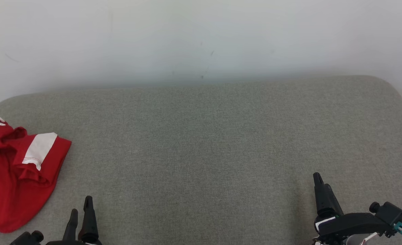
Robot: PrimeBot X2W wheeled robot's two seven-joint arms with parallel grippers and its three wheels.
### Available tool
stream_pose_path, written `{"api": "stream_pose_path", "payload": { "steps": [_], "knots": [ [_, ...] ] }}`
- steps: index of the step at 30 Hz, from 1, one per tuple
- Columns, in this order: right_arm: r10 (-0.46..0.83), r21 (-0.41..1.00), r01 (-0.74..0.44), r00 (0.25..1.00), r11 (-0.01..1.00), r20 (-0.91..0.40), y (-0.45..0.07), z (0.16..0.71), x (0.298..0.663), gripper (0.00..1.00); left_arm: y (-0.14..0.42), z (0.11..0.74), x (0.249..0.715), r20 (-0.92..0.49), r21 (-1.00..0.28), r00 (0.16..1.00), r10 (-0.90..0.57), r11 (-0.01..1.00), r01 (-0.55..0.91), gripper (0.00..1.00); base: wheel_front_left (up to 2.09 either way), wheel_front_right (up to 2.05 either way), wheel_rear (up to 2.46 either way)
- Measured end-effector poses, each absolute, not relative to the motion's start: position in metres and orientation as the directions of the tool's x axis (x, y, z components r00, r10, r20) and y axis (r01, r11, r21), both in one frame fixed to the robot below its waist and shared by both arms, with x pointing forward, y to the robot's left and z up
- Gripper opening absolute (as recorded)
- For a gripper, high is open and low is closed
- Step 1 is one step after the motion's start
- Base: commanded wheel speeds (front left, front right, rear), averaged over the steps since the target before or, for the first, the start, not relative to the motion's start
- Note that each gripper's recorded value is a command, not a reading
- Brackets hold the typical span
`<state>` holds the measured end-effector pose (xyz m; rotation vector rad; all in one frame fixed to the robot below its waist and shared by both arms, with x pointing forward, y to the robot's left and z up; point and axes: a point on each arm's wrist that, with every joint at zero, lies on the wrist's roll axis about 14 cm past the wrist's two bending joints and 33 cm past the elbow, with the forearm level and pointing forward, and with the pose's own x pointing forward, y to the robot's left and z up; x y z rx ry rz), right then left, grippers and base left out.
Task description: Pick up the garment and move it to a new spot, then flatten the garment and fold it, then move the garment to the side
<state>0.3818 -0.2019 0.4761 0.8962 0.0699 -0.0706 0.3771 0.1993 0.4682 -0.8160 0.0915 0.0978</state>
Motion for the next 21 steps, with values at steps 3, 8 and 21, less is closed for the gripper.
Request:
{"api": "stream_pose_path", "payload": {
  "steps": [3,8,21],
  "knots": [
    [-0.029,0.746,0.087,0.996,0.66,-0.09,-0.2013,0.4754,0.3817,1.0,0.198,0.4672,0.3771,-0.121,-0.688,0.991,0.051,0.716,-0.12,1.0,0.0,0.0,0.0],
    [-0.026,0.694,0.087,0.995,0.715,-0.097,-0.2011,0.4718,0.3809,1.0,0.1961,0.4642,0.377,-0.127,-0.632,0.991,0.047,0.766,-0.118,1.0,0.0,0.0,0.0],
    [-0.02,0.571,0.068,0.996,0.818,-0.09,-0.2008,0.4701,0.3814,1.0,0.1945,0.4641,0.3783,-0.12,-0.486,0.992,0.049,0.868,-0.101,1.0,0.0,0.0,0.0]
  ]
}}
